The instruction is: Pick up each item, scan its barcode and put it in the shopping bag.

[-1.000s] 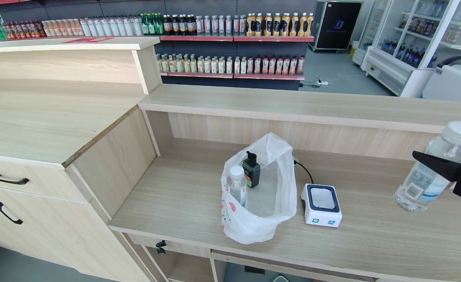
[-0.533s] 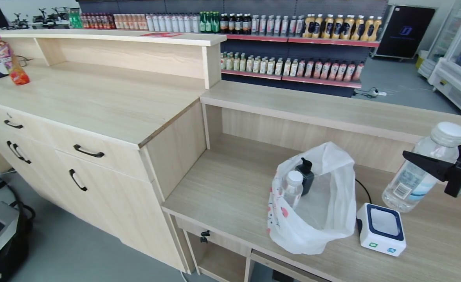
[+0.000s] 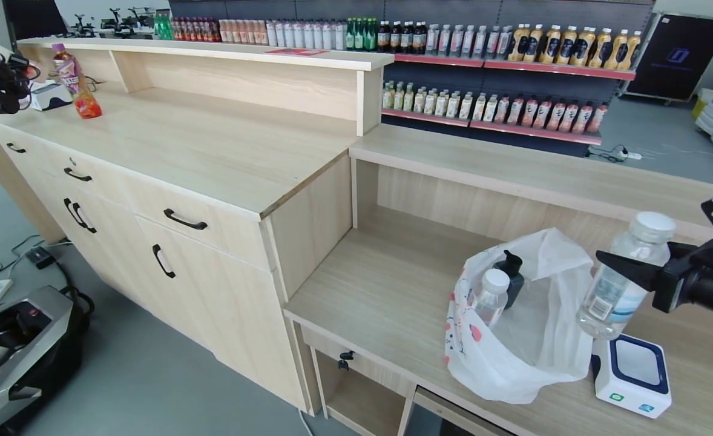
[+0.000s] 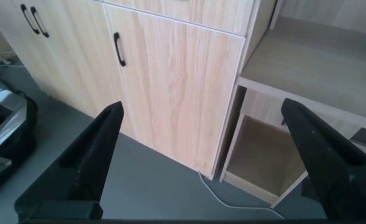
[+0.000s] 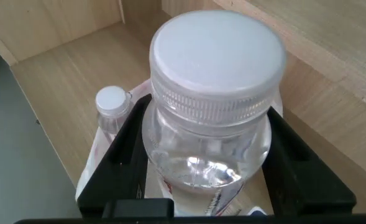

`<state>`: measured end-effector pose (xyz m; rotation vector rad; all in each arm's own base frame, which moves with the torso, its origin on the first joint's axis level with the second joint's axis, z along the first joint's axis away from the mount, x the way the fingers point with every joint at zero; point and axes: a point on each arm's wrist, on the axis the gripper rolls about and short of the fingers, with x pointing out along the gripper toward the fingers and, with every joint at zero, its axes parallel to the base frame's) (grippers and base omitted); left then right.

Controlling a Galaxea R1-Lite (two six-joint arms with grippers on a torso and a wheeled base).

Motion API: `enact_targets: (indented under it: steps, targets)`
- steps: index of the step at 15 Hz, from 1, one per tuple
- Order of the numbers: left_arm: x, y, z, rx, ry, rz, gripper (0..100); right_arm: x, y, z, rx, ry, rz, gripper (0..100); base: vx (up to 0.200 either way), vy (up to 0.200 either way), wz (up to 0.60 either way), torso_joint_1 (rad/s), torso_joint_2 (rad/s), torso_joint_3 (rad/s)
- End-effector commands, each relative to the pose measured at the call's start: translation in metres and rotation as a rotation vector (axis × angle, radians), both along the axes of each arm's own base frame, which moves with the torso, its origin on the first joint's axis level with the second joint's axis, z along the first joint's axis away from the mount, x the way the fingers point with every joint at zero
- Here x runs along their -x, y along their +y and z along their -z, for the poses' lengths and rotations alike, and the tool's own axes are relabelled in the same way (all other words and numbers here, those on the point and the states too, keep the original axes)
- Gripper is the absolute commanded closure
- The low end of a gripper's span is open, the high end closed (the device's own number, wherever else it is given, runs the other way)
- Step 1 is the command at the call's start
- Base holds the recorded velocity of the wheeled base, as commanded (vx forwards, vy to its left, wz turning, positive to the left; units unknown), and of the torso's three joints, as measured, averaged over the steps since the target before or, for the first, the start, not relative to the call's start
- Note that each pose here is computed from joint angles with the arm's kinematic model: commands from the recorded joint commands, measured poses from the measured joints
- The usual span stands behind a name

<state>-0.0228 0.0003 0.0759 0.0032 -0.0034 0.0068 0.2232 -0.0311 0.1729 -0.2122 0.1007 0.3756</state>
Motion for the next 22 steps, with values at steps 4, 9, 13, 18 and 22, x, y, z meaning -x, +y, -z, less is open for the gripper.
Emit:
enact_targets:
  steps: [4,9,13,18,22]
  targets:
    - [0.0,0.0,0.0,0.0,-0.001,-0.001,0,-0.048,0.001,0.062,-0.025,0.145,-0.036,100,0.0,0.0,0.0,0.0,0.0,0.0]
    - [0.0,0.0,0.0,0.0,-0.001,-0.001,0,-0.062,0.01,0.083,-0.026,0.168,-0.076,100,0.0,0.0,0.0,0.0,0.0,0.0]
    - [0.0,0.0,0.0,0.0,-0.001,-0.001,0,-0.068,0.013,0.094,-0.025,0.171,-0.091,100,0.0,0.0,0.0,0.0,0.0,0.0]
    - [0.0,0.0,0.0,0.0,-0.001,-0.001,0,-0.079,0.015,0.106,-0.017,0.125,-0.1,100,0.0,0.0,0.0,0.0,0.0,0.0]
    - [0.0,0.0,0.0,0.0,-0.001,-0.001,0,-0.083,0.021,0.114,-0.014,0.103,-0.12,100,0.0,0.0,0.0,0.0,0.0,0.0]
